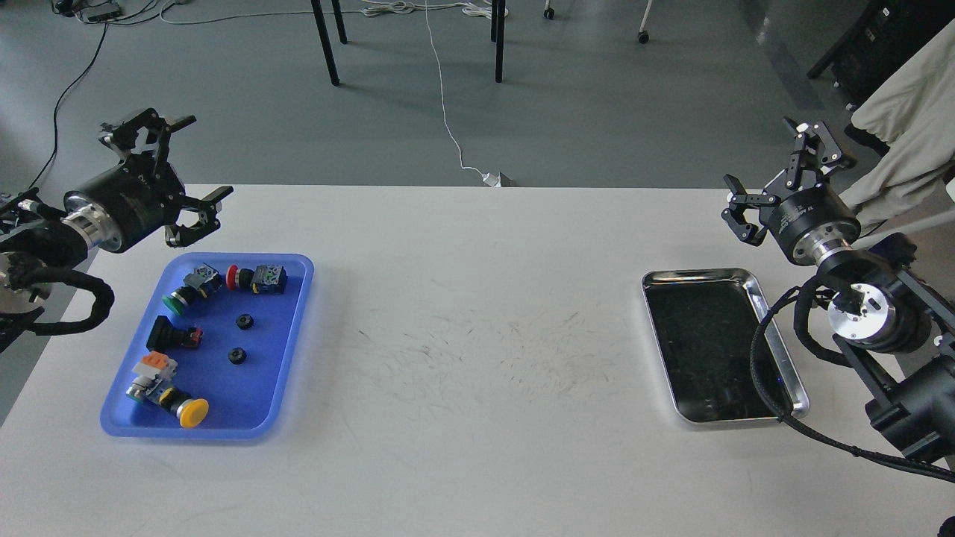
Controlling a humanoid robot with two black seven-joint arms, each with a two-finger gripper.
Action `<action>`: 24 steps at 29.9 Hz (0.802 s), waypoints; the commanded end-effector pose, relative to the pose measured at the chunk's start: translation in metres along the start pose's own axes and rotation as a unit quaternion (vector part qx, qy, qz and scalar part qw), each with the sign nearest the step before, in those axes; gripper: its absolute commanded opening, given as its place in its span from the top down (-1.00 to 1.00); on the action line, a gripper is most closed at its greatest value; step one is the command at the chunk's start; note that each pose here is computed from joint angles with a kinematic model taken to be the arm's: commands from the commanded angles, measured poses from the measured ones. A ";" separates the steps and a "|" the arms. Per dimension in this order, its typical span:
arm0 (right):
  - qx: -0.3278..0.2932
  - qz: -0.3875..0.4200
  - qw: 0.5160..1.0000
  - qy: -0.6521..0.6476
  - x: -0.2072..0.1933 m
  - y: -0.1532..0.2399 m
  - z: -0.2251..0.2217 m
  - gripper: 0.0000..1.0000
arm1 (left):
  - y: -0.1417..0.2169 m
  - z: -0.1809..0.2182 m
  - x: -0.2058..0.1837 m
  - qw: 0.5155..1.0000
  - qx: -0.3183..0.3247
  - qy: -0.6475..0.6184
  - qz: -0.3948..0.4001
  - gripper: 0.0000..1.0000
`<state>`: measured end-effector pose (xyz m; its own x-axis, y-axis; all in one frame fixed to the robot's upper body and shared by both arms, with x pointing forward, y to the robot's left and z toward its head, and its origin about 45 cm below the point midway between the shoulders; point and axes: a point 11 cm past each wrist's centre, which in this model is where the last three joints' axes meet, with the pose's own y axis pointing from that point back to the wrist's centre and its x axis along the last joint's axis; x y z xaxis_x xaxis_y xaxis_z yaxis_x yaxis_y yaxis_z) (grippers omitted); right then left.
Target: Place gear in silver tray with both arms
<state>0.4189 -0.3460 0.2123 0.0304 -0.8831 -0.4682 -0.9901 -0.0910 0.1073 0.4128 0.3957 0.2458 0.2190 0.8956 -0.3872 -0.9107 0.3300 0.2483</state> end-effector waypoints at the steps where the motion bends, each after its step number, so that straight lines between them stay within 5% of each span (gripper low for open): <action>1: 0.001 0.001 1.000 -0.003 0.000 0.000 0.001 -0.98 | -0.002 0.001 -0.002 1.000 -0.003 0.005 -0.001 -0.98; 16: -0.003 -0.003 1.000 -0.008 -0.005 -0.002 0.007 -0.98 | -0.001 -0.002 0.000 1.000 0.015 -0.008 0.003 -0.98; 24: -0.003 -0.003 1.000 -0.009 -0.005 -0.002 0.008 -0.98 | 0.032 0.010 -0.008 0.987 0.141 -0.069 -0.020 -0.98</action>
<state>0.4198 -0.3384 0.2084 0.0334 -0.8750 -0.4830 -0.9891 -0.0982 0.1095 0.3942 0.4045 0.2588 0.2748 0.9129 -0.3018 -0.8265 0.3847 0.4111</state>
